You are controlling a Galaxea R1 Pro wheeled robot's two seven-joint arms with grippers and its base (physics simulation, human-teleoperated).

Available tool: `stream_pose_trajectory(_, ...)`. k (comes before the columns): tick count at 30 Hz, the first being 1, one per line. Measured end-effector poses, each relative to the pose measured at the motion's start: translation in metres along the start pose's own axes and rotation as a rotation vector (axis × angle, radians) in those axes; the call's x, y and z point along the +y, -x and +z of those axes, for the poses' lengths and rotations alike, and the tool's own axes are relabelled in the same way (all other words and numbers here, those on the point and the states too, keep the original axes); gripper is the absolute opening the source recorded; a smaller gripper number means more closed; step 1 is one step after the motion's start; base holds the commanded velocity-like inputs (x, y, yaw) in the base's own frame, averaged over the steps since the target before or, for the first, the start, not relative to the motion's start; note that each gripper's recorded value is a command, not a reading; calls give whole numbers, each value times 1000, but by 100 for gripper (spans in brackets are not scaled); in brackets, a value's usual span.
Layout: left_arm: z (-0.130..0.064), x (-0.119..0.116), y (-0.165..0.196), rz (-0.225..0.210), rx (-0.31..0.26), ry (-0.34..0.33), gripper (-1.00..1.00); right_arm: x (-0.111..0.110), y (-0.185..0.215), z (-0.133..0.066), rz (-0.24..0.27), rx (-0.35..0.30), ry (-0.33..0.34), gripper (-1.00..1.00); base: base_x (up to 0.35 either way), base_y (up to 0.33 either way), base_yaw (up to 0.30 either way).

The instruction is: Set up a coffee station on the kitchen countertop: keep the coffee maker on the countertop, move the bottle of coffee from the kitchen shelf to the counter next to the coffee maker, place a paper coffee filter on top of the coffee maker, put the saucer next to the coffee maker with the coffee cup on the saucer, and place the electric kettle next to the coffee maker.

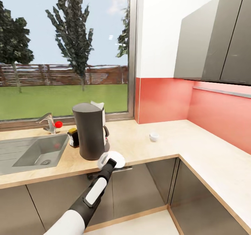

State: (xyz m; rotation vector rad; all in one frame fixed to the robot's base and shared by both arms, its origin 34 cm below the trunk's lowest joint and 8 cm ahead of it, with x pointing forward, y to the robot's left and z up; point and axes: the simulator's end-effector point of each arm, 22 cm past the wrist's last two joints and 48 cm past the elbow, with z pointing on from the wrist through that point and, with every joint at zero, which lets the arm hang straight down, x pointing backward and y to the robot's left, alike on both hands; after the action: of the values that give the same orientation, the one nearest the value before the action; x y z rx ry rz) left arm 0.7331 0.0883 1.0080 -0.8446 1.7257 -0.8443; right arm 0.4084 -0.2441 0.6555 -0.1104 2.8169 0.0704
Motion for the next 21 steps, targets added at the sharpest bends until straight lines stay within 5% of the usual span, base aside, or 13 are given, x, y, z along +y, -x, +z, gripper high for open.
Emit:
stream_pose_trajectory(8,-1,-25,2,-56,-6,-104,-100,0,-1,0,-1,1,0,100,0,0,0)
stream_pose_trajectory(14,-2,-21,14,-88,-64,-97,-100,0,0,0,0,0,1,100,26,-18,0)
stream_pose_trajectory(21,-6,-4,8,-166,-62,-62,-100,0,0,0,0,0,1,100,104,-68,0)
